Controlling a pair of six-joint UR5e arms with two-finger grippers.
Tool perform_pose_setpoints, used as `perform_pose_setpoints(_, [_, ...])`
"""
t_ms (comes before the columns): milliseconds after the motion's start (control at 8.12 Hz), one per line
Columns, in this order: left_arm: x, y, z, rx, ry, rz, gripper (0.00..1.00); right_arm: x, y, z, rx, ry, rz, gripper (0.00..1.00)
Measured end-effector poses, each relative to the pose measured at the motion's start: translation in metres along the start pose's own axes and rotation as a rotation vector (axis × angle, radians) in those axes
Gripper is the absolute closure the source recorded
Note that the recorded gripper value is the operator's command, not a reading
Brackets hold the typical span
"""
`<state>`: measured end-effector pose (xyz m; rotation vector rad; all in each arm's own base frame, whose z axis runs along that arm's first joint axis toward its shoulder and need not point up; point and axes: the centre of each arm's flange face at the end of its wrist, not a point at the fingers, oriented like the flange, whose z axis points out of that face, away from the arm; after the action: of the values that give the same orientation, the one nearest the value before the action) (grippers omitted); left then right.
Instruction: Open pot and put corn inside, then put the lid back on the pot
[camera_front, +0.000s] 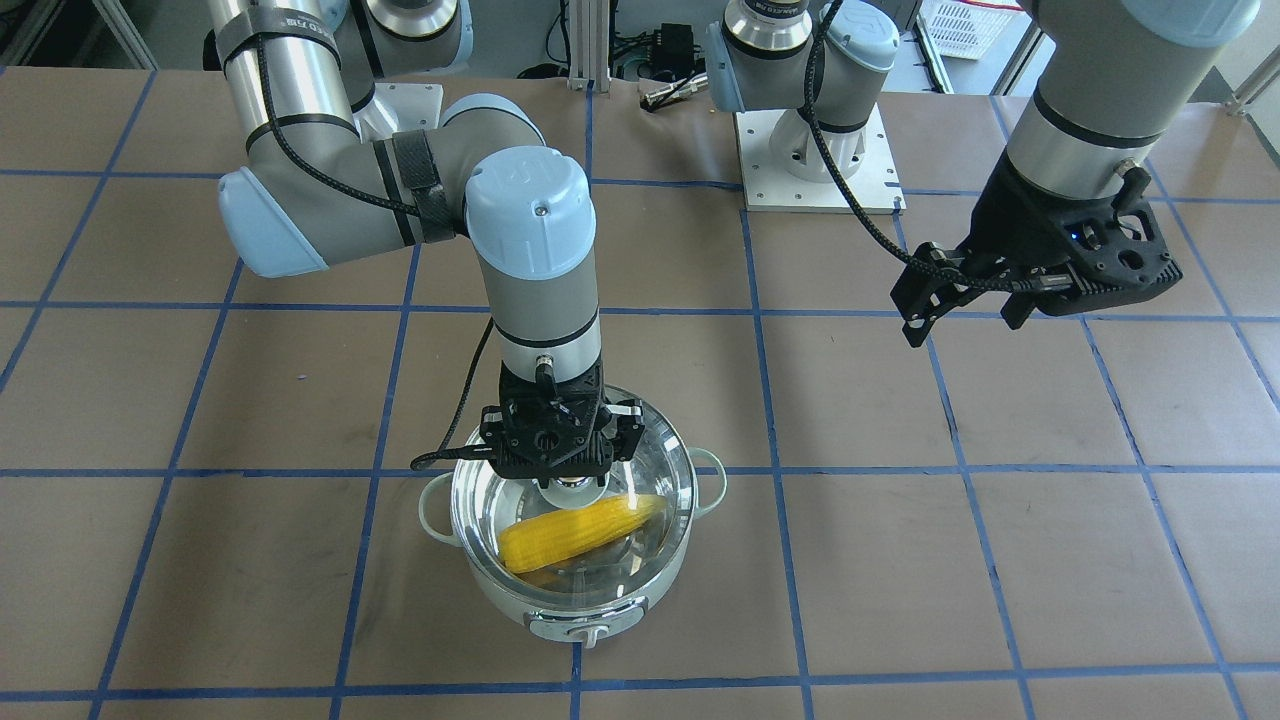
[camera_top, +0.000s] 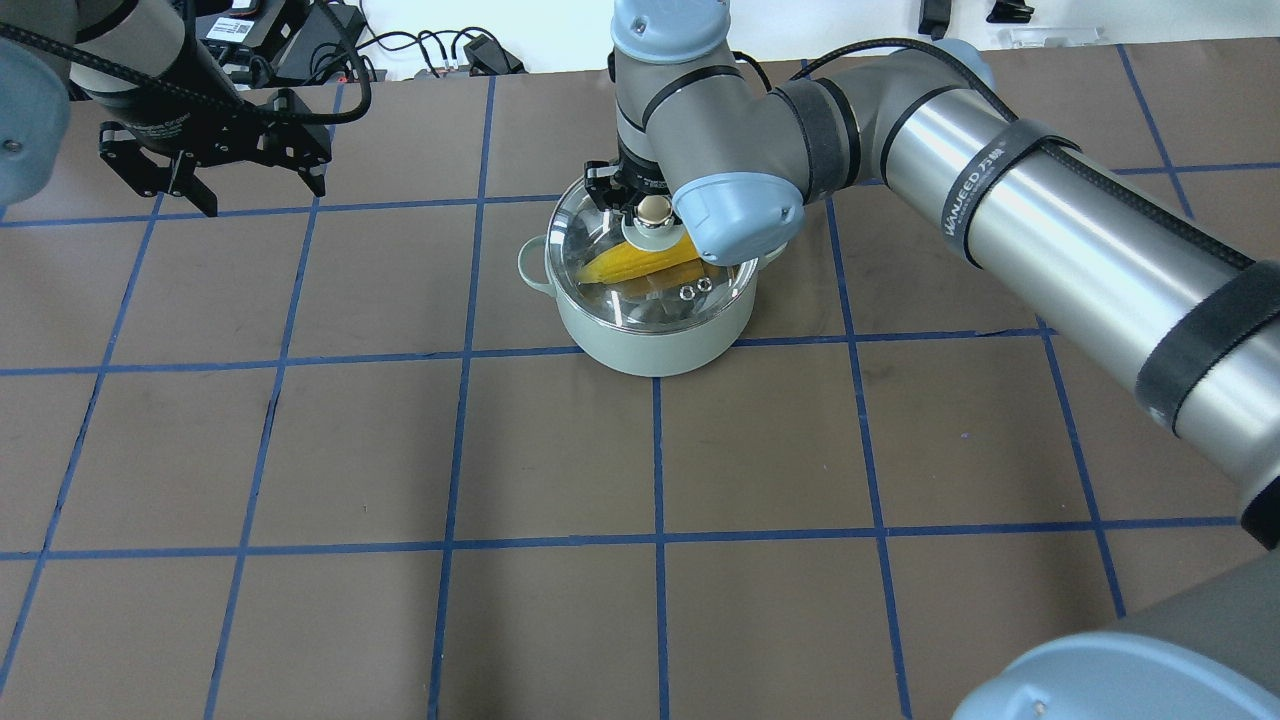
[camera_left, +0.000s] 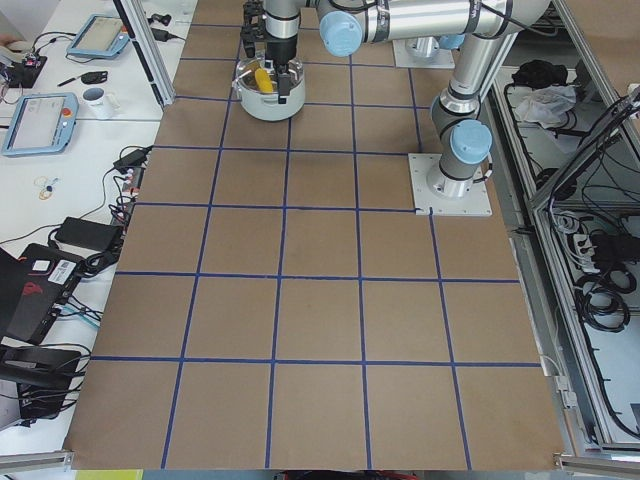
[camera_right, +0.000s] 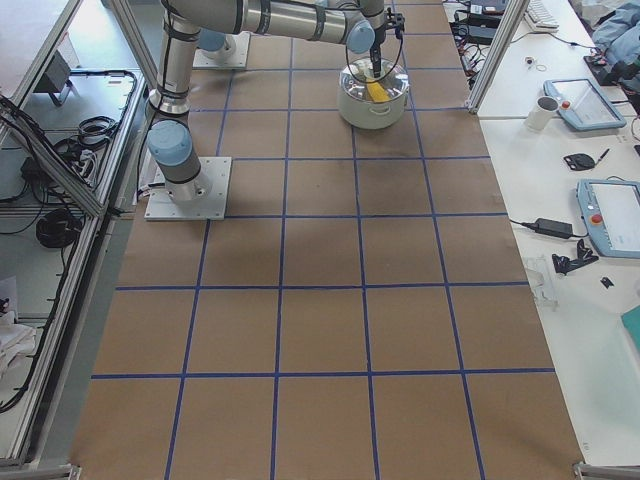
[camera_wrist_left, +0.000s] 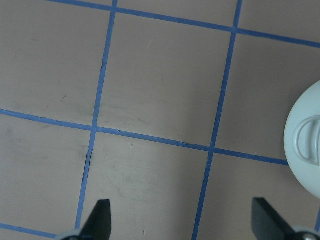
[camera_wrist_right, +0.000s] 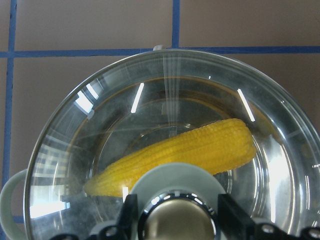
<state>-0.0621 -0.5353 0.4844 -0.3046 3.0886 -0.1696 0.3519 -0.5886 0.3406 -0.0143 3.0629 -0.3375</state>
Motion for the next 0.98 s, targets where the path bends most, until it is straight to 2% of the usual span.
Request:
perform_pose_setpoints(246, [0.0, 0.0, 0.001, -0.002, 0.004, 0.0, 0.0, 0.004, 0.0, 0.0, 0.016, -0.002, -0.031, 0.0])
perform_pose_setpoints(492, [0.0, -0.001, 0.002, -0.004, 0.003, -0.001, 0.0, 0.015, -0.003, -0.025, 0.048, -0.009, -0.021, 0.0])
perform_pose_setpoints(615, [0.0, -0.001, 0.002, -0.004, 0.003, -0.001, 0.0, 0.034, -0.006, -0.046, 0.04, -0.002, 0.006, 0.0])
perform_pose_setpoints(862, [0.0, -0.001, 0.002, -0.004, 0.004, -0.001, 0.0, 0.092, 0.004, -0.106, -0.034, 0.028, 0.079, 0.0])
perform_pose_setpoints(985, [0.0, -0.001, 0.002, -0.005, 0.004, -0.001, 0.0, 0.121, 0.018, -0.139, -0.08, 0.045, 0.079, 0.0])
